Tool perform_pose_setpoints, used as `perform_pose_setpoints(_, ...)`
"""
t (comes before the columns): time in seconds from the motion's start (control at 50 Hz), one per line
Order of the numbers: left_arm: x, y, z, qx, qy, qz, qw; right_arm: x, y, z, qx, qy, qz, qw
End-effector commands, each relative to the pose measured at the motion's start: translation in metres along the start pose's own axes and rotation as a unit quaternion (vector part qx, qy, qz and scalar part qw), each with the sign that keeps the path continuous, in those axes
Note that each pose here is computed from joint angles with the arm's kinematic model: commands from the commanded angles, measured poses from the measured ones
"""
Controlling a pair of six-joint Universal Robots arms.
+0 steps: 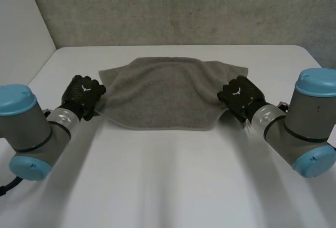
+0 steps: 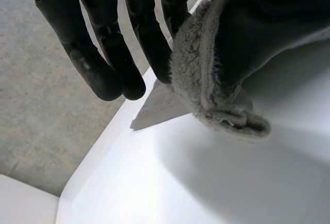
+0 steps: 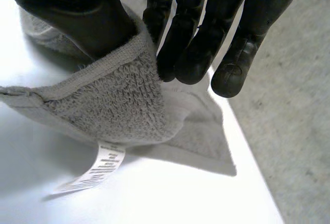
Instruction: Fold the towel.
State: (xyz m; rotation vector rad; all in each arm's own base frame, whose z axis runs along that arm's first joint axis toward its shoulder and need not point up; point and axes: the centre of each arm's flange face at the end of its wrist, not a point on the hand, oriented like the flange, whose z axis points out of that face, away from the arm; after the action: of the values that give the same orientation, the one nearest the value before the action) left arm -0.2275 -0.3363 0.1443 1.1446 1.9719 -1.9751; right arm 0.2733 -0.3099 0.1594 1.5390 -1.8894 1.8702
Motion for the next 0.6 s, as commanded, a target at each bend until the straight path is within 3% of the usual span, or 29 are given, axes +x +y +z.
perform_pose_setpoints(0.02,-0.012,0.005,0.002,-0.006,-0.017,-0.012,1.0,0.009,0.014,0.0,-0.042,0.018,0.022,0.999)
perform_pose_setpoints(0.2,-0.028,0.013,0.004,-0.015,-0.038,-0.033,0.999,0.019,0.029,0.005,-0.068,0.041,0.064,0.995)
perform_pose_setpoints(0.6,-0.028,0.014,0.003,-0.019,-0.038,-0.04,0.998,0.043,0.044,0.001,-0.117,0.032,0.124,0.985)
